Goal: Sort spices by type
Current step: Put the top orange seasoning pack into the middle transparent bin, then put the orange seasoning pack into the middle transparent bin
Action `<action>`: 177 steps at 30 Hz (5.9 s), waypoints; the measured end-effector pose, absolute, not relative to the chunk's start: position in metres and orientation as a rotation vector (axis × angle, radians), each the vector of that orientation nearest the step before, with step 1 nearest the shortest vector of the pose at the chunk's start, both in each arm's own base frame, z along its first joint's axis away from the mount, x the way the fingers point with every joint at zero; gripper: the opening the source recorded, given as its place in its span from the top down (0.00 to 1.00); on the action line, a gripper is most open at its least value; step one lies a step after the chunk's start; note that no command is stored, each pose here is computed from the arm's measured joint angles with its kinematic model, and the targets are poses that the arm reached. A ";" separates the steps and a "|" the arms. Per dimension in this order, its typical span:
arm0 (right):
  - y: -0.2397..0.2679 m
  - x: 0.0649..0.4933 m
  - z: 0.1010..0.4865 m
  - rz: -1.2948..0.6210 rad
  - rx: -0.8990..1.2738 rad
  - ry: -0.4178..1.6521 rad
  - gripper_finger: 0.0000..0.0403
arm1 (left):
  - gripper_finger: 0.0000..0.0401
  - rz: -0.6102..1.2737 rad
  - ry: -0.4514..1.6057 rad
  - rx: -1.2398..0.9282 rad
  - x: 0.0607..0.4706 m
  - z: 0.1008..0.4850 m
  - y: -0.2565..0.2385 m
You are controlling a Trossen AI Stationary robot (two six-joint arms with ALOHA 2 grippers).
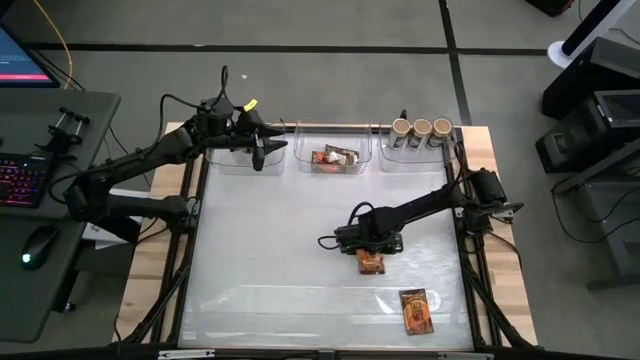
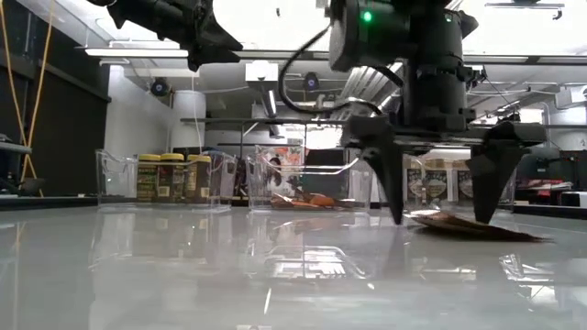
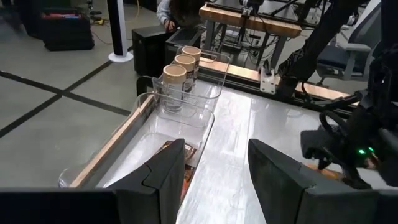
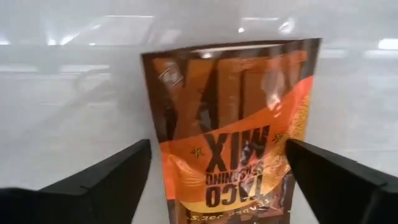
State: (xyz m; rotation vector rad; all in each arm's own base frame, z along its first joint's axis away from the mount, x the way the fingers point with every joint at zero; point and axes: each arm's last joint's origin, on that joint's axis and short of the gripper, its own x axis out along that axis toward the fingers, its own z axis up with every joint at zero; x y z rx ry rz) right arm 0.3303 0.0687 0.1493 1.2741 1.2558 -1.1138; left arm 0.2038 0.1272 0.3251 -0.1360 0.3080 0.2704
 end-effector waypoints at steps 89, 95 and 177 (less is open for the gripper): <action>0.019 0.242 0.297 -0.298 0.810 1.423 0.28 | 0.60 0.431 -0.178 -0.154 0.167 0.388 0.118; 0.106 0.197 0.251 -0.498 1.294 1.512 0.28 | 0.60 0.445 -0.142 -0.170 0.175 0.380 0.125; -0.229 0.350 0.305 -0.408 0.285 0.968 0.91 | 0.60 0.084 -0.416 -0.393 0.181 0.407 0.108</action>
